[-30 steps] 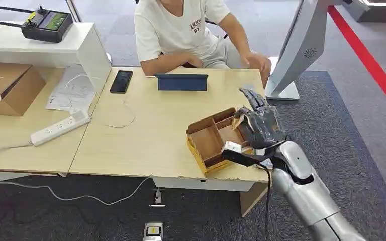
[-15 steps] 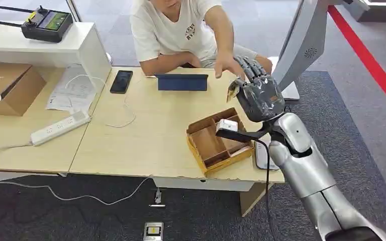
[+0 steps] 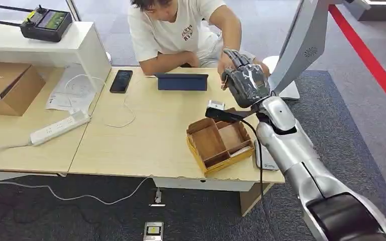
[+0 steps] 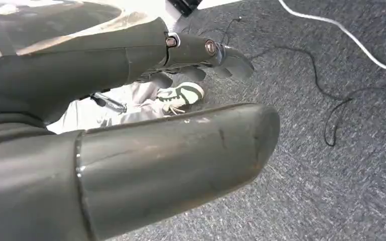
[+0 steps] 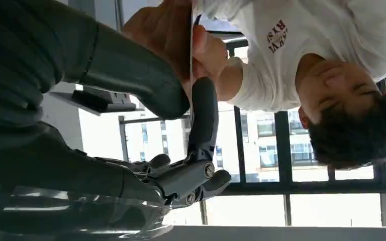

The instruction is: Pass the card to the sensor for recognition and then transmit it.

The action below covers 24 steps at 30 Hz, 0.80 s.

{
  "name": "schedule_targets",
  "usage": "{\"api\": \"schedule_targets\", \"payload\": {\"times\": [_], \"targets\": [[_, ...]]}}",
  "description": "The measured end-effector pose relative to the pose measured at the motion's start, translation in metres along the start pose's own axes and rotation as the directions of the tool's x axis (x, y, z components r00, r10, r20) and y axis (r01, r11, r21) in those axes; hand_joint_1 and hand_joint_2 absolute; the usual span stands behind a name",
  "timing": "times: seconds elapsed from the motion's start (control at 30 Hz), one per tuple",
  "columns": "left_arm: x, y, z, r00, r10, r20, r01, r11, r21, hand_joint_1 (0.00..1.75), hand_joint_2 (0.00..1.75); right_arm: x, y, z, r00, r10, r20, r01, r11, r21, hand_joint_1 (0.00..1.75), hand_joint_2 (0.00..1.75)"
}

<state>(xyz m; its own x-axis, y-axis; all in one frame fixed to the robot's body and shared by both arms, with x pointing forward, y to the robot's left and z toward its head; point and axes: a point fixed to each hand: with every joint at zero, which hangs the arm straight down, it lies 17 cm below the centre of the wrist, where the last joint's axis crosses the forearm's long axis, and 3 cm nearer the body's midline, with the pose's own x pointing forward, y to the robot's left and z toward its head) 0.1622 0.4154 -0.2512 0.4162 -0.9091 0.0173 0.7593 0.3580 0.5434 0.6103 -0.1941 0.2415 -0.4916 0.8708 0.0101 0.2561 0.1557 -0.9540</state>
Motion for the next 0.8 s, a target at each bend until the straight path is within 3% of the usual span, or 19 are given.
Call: {"api": "schedule_targets", "payload": {"times": [0.03,0.4,0.53,0.6,0.67,0.73,0.77,0.8], "targets": [[0.001,0.000,0.000,1.000,-0.001,0.001,0.001,1.000,0.000,0.00,0.00,0.000,0.004,0.001,1.000,-0.004,-0.004,0.004,1.000,0.010,0.00,1.75],[0.005,-0.003,0.000,1.000,-0.011,0.005,0.011,1.000,-0.002,0.00,0.00,-0.003,0.014,0.006,0.998,-0.057,-0.027,0.057,0.998,-0.007,0.00,1.75],[0.004,-0.007,0.002,1.000,0.009,-0.002,-0.009,1.000,-0.002,0.00,0.00,-0.005,0.007,0.006,0.986,-0.163,-0.040,0.161,0.985,-0.055,0.00,1.75],[0.002,-0.011,0.003,1.000,0.023,-0.010,-0.023,1.000,-0.005,0.00,0.00,-0.011,0.003,0.006,0.951,-0.299,-0.078,0.291,0.952,-0.095,0.00,1.75],[0.000,-0.013,0.004,0.999,0.035,-0.023,-0.035,0.999,-0.009,0.00,0.00,-0.016,0.003,0.008,0.874,-0.472,-0.117,0.458,0.880,-0.127,0.00,1.75],[-0.003,-0.015,0.005,0.998,0.050,-0.038,-0.050,0.999,-0.012,0.00,0.00,-0.024,0.002,0.011,0.710,-0.686,-0.158,0.657,0.726,-0.202,0.00,1.75],[-0.004,-0.017,0.005,0.997,0.058,-0.046,-0.059,0.998,-0.016,0.00,0.00,-0.029,0.003,0.015,0.600,-0.780,-0.178,0.739,0.625,-0.250,0.00,1.75],[-0.005,-0.018,0.005,0.997,0.062,-0.050,-0.064,0.998,-0.019,0.00,0.00,-0.034,0.002,0.019,0.526,-0.831,-0.181,0.778,0.556,-0.292,0.00,1.75]]}}
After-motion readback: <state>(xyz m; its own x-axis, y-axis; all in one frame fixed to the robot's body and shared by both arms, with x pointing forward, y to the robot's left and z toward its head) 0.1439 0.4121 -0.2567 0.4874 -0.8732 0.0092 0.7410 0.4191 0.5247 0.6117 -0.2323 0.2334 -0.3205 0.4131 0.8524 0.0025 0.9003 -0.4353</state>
